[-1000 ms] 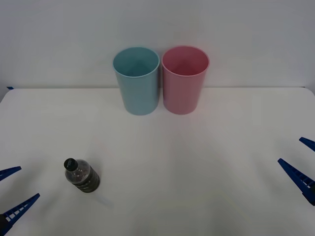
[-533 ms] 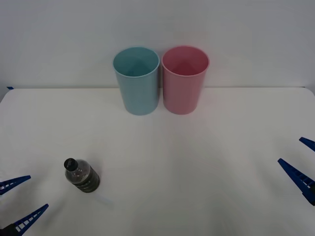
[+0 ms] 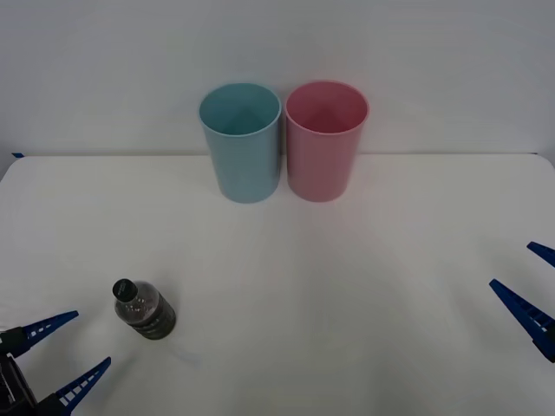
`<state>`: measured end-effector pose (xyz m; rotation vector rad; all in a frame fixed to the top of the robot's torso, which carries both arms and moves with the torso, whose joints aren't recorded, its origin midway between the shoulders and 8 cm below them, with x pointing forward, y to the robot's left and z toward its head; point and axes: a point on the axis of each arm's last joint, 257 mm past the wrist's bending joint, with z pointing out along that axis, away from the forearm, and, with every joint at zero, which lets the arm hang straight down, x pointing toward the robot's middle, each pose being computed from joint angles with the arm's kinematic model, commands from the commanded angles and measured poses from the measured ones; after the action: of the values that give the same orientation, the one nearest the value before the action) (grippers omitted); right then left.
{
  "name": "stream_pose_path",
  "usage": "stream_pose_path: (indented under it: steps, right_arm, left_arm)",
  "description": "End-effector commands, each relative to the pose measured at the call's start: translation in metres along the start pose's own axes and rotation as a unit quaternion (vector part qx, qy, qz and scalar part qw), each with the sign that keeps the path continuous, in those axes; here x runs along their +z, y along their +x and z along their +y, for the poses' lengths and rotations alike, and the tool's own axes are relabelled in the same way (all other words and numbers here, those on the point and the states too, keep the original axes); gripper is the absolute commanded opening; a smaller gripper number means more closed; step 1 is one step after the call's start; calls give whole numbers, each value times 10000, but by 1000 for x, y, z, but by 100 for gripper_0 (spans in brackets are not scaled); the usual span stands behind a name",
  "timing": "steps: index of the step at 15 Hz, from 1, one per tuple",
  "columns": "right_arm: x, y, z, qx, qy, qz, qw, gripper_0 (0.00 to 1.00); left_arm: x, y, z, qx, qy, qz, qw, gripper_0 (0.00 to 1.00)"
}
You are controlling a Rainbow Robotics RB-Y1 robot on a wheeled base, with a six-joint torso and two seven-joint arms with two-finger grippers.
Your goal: Grasp the object on the table and drop it into the matching bin: aluminum can to the light blue bin, PET bottle to the pink bin.
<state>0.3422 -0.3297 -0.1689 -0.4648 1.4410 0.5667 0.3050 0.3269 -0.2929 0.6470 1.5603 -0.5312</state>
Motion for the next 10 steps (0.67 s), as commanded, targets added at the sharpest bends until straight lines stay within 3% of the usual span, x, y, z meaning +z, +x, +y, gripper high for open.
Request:
stream_pose_path:
  steps: [1,10]
  right_arm:
    - [0,0,0,-1,0,0,10000,100]
    - [0,0,0,-1,0,0,10000,100]
  left_arm:
    - [14,4,-5,56,-30,-55,10000,100]
    - [63,10,-14,218,-107,-190,9995,100]
